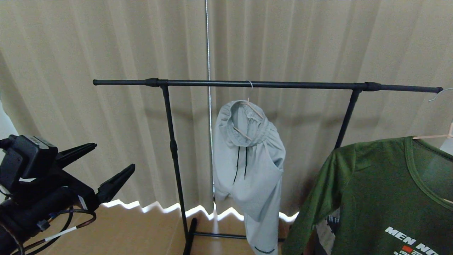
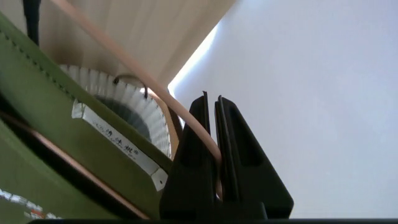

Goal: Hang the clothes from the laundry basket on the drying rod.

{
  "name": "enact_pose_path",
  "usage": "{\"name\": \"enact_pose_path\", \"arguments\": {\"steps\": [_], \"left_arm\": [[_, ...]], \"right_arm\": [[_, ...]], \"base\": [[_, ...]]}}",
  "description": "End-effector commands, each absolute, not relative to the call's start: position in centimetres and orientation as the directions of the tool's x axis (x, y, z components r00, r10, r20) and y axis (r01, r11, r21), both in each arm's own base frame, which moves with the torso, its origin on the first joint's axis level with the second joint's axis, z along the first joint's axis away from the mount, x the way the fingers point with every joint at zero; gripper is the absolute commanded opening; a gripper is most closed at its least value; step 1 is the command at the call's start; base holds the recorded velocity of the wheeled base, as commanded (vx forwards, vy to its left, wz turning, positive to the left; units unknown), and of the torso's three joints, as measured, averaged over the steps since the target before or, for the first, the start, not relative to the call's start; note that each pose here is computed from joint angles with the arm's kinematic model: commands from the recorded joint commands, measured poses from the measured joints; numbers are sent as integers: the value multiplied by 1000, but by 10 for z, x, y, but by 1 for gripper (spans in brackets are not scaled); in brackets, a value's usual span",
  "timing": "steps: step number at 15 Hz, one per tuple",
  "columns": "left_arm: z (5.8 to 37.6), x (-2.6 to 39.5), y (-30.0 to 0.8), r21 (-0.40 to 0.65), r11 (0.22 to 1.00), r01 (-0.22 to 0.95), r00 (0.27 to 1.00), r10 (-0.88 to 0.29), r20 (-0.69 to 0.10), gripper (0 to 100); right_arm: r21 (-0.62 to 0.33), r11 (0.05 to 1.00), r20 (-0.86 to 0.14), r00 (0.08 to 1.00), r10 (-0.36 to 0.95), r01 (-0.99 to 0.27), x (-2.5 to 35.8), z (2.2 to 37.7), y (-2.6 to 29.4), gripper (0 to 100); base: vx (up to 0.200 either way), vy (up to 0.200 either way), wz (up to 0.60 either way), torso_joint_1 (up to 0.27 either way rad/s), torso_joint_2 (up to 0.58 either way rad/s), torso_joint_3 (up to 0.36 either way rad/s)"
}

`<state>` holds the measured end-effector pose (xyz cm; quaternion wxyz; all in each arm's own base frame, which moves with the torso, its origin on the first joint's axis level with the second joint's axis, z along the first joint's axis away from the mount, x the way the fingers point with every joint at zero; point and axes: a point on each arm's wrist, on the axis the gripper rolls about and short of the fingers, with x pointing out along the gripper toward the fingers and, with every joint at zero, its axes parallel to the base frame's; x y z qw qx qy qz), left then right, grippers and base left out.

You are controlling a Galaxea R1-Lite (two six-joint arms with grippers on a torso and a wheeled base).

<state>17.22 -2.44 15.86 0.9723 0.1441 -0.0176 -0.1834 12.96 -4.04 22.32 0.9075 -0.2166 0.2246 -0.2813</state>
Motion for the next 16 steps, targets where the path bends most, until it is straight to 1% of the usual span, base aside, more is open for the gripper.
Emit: {"name": "enact_pose_path", "arguments": {"steps": [1, 7, 9, 11, 13, 14, 16], "left_arm": [[162, 167, -24, 293, 891, 347, 931, -364, 4, 100], [164, 160, -24, 297, 890, 345, 930, -367, 19, 100], [161, 159, -24, 300, 888, 348, 930, -367, 7, 100], [163, 157, -24, 300, 888, 348, 928, -371, 22, 100], [172, 160, -24, 297, 893, 338, 928, -368, 50, 100], [178, 164, -23, 281, 898, 338, 932, -361, 33, 100], [190, 163, -23, 199, 912, 359, 932, -361, -25, 100]], "right_arm": [[-525, 753, -307, 736, -603, 398, 135, 220, -41, 0], [-528, 763, -321, 744, -586, 373, 140, 217, -39, 0], [-535, 780, -357, 749, -558, 325, 150, 211, -36, 0], [-536, 786, -365, 754, -546, 309, 159, 209, -36, 0], [-531, 787, -343, 769, -539, 315, 174, 208, -36, 0], [-529, 786, -333, 773, -540, 320, 183, 206, -37, 0], [-525, 789, -328, 780, -534, 320, 188, 202, -38, 0]], "base": [[200, 0, 0, 22, 12, 2], [200, 0, 0, 6, 2, 3], [200, 0, 0, 0, 2, 2], [0, 0, 0, 0, 0, 0], [0, 0, 0, 0, 0, 0], [0, 0, 0, 0, 0, 0], [0, 0, 0, 0, 0, 0]]}}
